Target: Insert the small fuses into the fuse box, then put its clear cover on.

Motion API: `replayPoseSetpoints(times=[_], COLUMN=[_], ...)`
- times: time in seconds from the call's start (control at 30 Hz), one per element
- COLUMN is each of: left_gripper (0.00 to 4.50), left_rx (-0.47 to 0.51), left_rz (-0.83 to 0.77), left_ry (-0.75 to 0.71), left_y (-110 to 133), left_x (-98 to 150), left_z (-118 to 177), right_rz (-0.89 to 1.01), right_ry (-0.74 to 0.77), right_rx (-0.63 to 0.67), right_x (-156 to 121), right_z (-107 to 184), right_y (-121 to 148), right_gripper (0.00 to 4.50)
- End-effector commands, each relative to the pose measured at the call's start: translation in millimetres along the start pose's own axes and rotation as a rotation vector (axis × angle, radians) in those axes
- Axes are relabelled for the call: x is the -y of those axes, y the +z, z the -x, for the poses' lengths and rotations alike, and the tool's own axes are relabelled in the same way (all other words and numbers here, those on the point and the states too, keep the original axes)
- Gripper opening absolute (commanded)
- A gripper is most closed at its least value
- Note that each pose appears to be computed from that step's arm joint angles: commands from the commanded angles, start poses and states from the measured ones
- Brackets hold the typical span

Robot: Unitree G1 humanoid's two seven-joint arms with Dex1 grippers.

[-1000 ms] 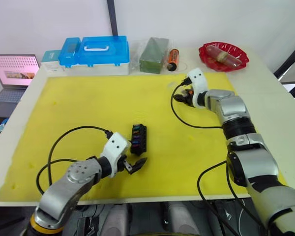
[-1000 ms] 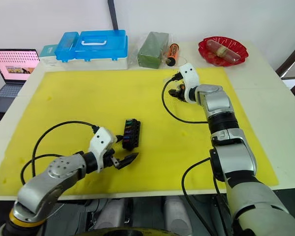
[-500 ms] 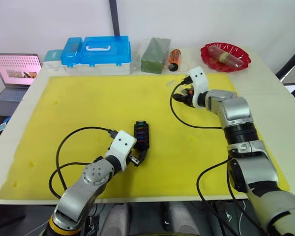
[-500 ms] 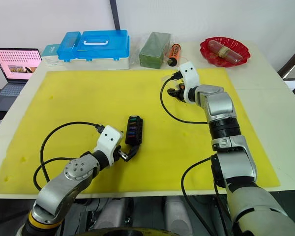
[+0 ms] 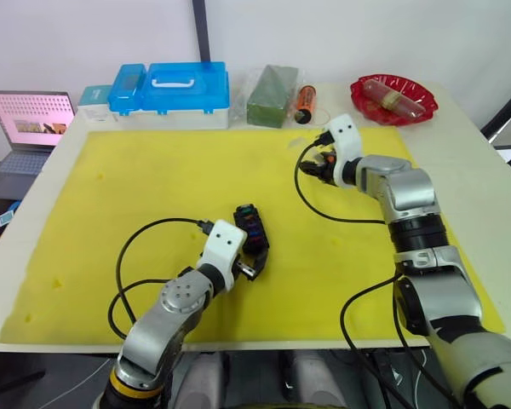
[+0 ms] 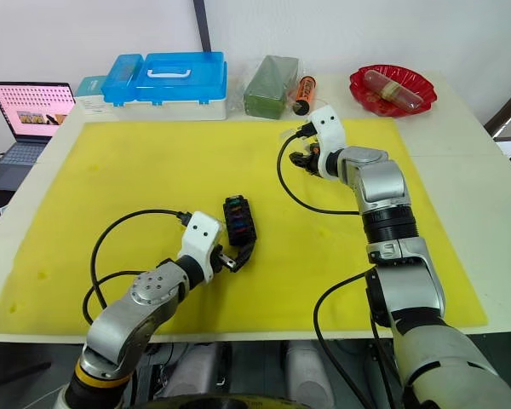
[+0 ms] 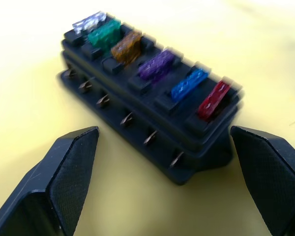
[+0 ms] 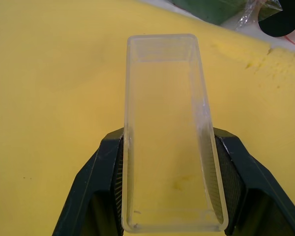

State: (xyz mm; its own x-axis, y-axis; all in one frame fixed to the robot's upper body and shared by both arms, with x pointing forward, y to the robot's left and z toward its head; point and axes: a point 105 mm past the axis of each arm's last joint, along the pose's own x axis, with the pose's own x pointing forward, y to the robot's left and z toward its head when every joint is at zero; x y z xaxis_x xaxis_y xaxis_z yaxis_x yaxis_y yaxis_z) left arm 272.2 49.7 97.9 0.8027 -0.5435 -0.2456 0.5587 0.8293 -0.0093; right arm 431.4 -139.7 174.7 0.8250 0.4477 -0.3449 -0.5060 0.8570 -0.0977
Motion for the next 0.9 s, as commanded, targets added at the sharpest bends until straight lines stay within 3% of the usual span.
replayPoseSetpoints(times=[0.03,0.17,0.5,0.6,0.73,0.9], left_gripper=[4.5,4.5,4.5,3.99,2.63,2.63], left_rx=[0.052,0.039,-0.029,-0.018,0.003,0.012], left_rz=[0.035,0.031,0.012,0.006,-0.01,-0.039], left_ry=[-0.004,0.003,0.149,0.158,0.202,0.248], left_y=[14,15,0,3,9,14], left_x=[3,5,-23,-25,-37,-56], left_z=[1,-1,-1,1,11,29], right_rz=[0.029,0.035,0.038,0.037,0.036,0.034], right_ry=[-0.005,-0.001,0.009,0.01,0.011,0.013], right_rx=[0.073,0.075,0.073,0.075,0.078,0.079], right_x=[0,-1,-5,-6,-6,-6], right_z=[7,6,5,5,5,5], right_y=[24,26,24,24,24,22], right_gripper=[1.9,1.9,1.9,1.9,1.9,1.9])
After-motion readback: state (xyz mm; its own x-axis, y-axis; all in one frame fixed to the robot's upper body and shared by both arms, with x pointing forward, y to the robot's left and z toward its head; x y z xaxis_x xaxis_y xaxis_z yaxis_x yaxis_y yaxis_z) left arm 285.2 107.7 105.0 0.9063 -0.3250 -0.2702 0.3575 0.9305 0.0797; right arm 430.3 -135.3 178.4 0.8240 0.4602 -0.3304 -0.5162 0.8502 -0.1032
